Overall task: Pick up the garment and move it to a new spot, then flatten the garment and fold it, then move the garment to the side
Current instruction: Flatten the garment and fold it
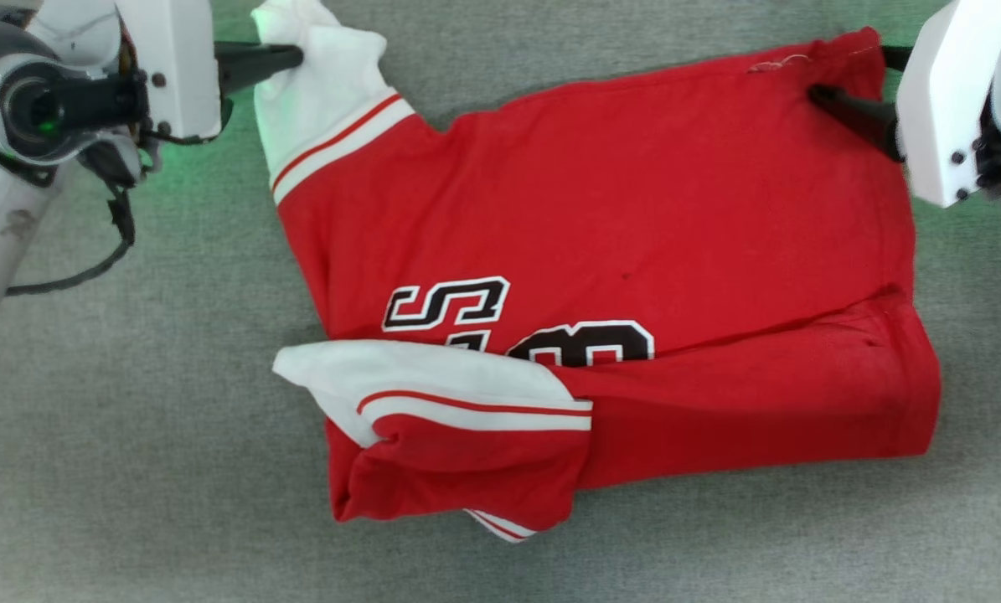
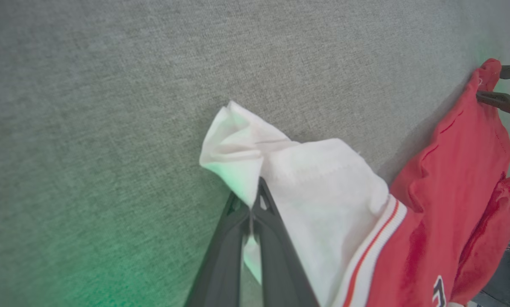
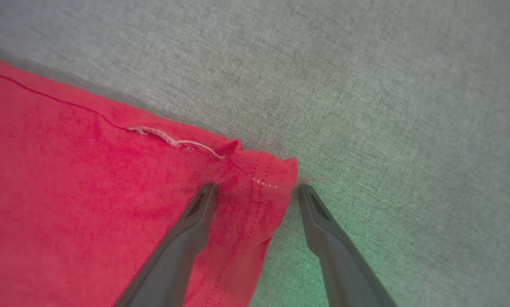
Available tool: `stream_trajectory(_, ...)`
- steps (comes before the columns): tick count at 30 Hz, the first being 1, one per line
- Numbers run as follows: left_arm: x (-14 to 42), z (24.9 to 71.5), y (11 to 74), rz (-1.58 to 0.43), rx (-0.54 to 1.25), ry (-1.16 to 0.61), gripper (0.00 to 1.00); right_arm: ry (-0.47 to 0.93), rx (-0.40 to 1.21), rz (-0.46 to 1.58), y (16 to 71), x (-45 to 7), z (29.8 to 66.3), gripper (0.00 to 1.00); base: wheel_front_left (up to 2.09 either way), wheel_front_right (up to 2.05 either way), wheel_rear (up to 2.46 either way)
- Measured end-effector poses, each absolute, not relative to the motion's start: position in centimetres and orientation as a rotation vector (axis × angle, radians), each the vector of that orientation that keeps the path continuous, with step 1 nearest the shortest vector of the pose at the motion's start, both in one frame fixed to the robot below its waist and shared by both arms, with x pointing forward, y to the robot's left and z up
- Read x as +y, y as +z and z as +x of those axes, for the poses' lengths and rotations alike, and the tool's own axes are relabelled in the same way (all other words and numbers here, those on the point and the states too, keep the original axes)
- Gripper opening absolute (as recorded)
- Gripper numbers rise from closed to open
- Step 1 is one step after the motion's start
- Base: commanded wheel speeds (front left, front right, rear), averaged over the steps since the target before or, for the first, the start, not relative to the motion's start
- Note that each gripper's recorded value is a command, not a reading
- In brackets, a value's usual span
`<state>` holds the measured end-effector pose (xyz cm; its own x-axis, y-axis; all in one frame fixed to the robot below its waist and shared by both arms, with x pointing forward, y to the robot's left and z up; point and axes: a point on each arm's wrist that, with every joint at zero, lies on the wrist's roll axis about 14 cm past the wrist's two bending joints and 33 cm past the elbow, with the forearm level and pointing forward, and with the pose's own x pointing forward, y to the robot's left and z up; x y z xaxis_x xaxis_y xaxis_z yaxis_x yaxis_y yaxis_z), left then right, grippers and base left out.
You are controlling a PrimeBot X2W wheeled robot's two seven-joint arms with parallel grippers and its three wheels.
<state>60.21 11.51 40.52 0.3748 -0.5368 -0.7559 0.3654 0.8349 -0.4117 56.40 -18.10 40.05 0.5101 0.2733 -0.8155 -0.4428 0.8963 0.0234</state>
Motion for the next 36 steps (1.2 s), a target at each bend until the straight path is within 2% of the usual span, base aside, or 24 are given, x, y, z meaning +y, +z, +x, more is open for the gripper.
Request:
stream_trajectory(2,11.6,60.2,40.5,-0.179,1.027,-0.583,0.0,0.443,0.987,-0.226,39.8,-18.1,56.4,1.0,0.0,0.0,0.0)
stream_trajectory(3,11.7,60.2,40.5,-0.181,1.022,-0.584,0.0,0.448,0.997,-0.228,39.6,-18.0,56.4,0.67,0.0,0.0,0.0)
stream_trajectory(4,11.7,60.2,40.5,-0.182,1.022,-0.584,0.0,0.452,1.002,-0.225,39.6,-18.0,56.4,0.49,0.0,0.0,0.0)
stream_trajectory(5,11.6,60.2,40.6,-0.182,1.018,-0.587,0.0,0.456,1.006,-0.224,39.6,-18.0,56.4,0.2,0.0,0.0,0.0)
stream_trajectory(6,11.6,60.2,40.7,-0.184,1.012,-0.588,0.0,0.46,1.008,-0.218,39.6,-17.9,56.3,0.0,0.0,0.0,0.0)
stream_trajectory(10,11.1,60.6,41.6,-0.196,0.964,-0.595,0.0,0.474,0.963,-0.207,40.2,-17.5,56.5,0.0,0.0,0.0,0.0)
stream_trajectory(15,10.2,60.6,44.6,-0.241,0.833,-0.625,0.0,0.487,0.817,-0.111,43.2,-16.8,57.2,0.0,0.0,0.0,0.0)
stream_trajectory(18,10.0,59.3,46.6,-0.246,0.769,-0.654,0.0,0.497,0.77,-0.109,44.5,-17.1,56.1,0.0,0.0,0.0,0.0)
stream_trajectory(28,9.8,49.8,51.5,-0.226,0.613,-0.812,0.0,0.57,0.758,-0.13,46.2,-18.6,48.5,0.0,0.0,0.0,0.0)
stream_trajectory(36,11.6,43.2,51.8,-0.257,0.556,-0.81,0.0,0.617,0.746,-0.106,46.2,-18.6,44.7,0.0,0.0,0.0,0.0)
